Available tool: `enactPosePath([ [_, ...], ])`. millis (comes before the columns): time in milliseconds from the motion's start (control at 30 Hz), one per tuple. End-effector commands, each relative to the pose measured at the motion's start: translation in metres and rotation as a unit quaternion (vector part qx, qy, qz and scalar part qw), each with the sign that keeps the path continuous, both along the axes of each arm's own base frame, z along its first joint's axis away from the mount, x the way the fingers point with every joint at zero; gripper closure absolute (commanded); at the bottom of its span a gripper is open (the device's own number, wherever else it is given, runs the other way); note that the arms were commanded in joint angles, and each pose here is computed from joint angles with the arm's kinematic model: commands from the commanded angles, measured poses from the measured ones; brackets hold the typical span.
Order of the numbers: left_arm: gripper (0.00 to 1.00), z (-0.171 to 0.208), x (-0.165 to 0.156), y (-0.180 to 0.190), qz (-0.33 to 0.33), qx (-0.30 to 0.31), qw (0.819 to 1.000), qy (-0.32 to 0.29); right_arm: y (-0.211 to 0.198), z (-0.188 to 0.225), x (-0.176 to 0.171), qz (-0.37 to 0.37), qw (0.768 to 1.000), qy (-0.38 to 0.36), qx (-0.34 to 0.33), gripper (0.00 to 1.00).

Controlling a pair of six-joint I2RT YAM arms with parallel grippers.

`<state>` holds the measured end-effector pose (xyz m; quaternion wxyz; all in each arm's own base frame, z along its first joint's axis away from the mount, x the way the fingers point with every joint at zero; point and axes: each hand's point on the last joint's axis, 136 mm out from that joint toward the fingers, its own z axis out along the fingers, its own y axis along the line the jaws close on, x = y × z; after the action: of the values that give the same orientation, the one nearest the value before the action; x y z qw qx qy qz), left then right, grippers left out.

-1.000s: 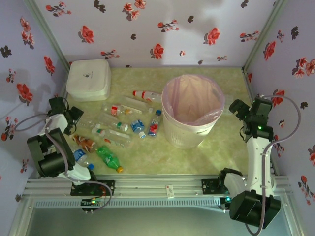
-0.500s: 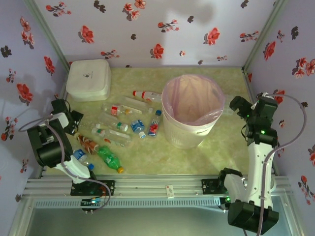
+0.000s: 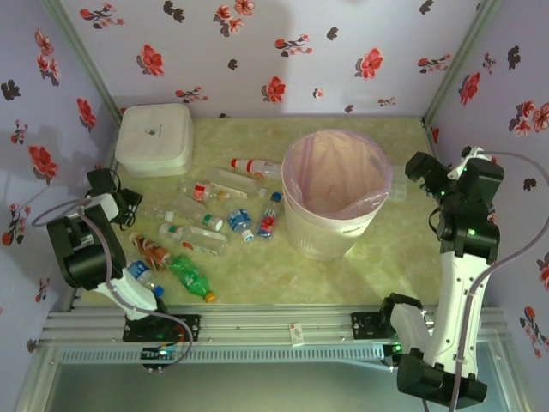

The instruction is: Put the plastic bottles in the bin

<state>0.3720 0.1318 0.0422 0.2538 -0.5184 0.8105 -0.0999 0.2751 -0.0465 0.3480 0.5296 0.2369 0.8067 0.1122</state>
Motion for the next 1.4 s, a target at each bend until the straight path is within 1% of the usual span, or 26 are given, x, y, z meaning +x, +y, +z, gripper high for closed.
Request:
enactPosePath([
  [0,0.5,0.028,0.013,-0.002,-0.004,-0.002,0.999,-0.044,0.012,0.028,-0.004,0.026,0.999,-0.026,0.011,0.01],
  [100,0.5,0.051,0.013,-0.002,-0.003,0.01,0.997,-0.071,0.028,0.051,0.0,0.066,0.996,-0.049,0.027,0.01],
  [200,0.49,0.081,0.008,0.004,0.004,0.039,0.995,-0.09,0.052,0.074,0.006,0.12,0.99,-0.073,0.03,0.01],
  [333,0.49,0.129,-0.003,0.01,0.014,0.082,0.989,-0.121,0.096,0.098,0.014,0.196,0.976,-0.095,0.019,0.01],
  [400,0.49,0.151,-0.008,0.009,0.017,0.091,0.986,-0.141,0.118,0.106,0.018,0.233,0.967,-0.102,0.019,0.02],
  [533,0.5,0.201,-0.017,-0.009,0.0,0.095,0.976,-0.195,0.175,0.11,0.027,0.314,0.945,-0.095,-0.008,0.03],
  [633,0.52,0.233,-0.017,-0.04,-0.044,0.097,0.968,-0.228,0.221,0.106,0.031,0.373,0.923,-0.084,-0.031,0.03],
  [733,0.53,0.254,-0.006,-0.094,-0.119,0.08,0.957,-0.251,0.267,0.096,0.036,0.434,0.897,-0.066,-0.043,0.04],
  [800,0.54,0.264,0.001,-0.133,-0.169,0.067,0.948,-0.262,0.297,0.088,0.036,0.474,0.878,-0.051,-0.045,0.04],
  [867,0.54,0.275,0.007,-0.168,-0.21,0.052,0.936,-0.278,0.327,0.08,0.032,0.519,0.853,-0.036,-0.042,0.05],
  [967,0.55,0.295,0.011,-0.206,-0.247,0.023,0.918,-0.31,0.361,0.066,0.027,0.564,0.824,-0.006,-0.05,0.05],
  [1033,0.55,0.308,0.011,-0.227,-0.268,0.003,0.906,-0.327,0.378,0.056,0.024,0.584,0.81,0.01,-0.056,0.05],
  [1100,0.55,0.318,0.01,-0.25,-0.298,-0.01,0.893,-0.336,0.393,0.046,0.022,0.6,0.798,0.019,-0.054,0.06],
  [1200,0.55,0.327,0.006,-0.28,-0.332,-0.041,0.876,-0.347,0.411,0.032,0.023,0.615,0.787,0.036,-0.039,0.06],
  [1267,0.55,0.334,0.004,-0.293,-0.342,-0.061,0.866,-0.359,0.422,0.024,0.024,0.622,0.781,0.046,-0.035,0.06],
  [1367,0.55,0.34,0.0,-0.306,-0.353,-0.074,0.857,-0.368,0.439,0.019,0.021,0.635,0.77,0.047,-0.024,0.06],
])
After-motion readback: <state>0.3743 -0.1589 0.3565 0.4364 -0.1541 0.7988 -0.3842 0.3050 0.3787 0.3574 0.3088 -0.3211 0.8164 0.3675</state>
